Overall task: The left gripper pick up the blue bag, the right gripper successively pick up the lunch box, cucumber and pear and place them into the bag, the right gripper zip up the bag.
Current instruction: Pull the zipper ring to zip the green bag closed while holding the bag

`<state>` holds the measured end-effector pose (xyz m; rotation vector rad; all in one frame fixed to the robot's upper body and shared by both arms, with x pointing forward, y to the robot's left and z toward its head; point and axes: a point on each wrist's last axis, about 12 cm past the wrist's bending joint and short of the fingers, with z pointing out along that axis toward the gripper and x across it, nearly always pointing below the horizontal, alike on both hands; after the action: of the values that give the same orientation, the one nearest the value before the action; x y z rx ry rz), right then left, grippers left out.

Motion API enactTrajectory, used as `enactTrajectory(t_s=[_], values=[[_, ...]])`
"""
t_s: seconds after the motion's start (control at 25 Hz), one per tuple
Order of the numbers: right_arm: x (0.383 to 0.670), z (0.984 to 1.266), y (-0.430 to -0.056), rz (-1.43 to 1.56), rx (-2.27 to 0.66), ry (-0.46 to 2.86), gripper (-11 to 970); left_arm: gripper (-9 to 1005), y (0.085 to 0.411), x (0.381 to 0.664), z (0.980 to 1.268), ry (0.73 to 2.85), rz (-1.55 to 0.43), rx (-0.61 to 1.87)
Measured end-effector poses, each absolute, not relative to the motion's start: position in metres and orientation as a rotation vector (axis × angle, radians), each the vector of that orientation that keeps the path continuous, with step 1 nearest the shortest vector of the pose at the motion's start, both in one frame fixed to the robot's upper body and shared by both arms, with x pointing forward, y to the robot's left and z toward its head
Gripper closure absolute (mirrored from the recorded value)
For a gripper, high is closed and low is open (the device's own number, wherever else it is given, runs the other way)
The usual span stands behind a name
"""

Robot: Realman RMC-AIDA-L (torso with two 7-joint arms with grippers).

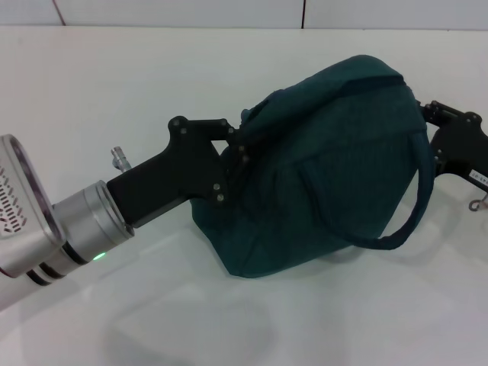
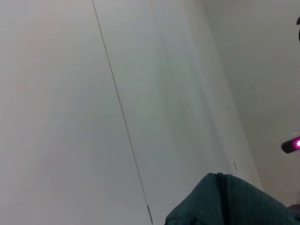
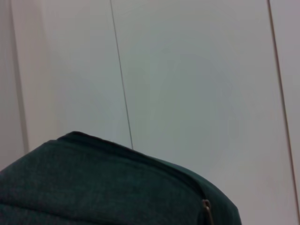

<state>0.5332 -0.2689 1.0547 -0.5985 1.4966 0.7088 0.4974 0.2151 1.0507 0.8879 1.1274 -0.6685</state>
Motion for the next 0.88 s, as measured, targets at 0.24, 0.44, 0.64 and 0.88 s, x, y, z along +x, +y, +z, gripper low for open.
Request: enactTrajectory(t_s=[0.24, 0.44, 0.64, 0.88], values=[[0.538, 1.061, -0.263, 0.703, -0.639, 1.469, 554, 950, 0.216, 0.498, 1.051, 1.131, -0.662, 0.885], [0.541, 1.064, -0.257, 0.705, -0.679, 1.449, 544, 950, 0.216, 0.498, 1.050, 1.130, -0.649, 0.891], [0.542, 1.067, -0.255, 0.710, -0.695, 1.437, 538, 950, 0.218, 0.497, 1.049, 1.133, -0.645, 0.888], [0.537, 1.064, -0.257, 0.718, -0.682, 1.442, 553, 950, 0.219, 0.496, 1.049, 1.138, -0.642, 0.884]])
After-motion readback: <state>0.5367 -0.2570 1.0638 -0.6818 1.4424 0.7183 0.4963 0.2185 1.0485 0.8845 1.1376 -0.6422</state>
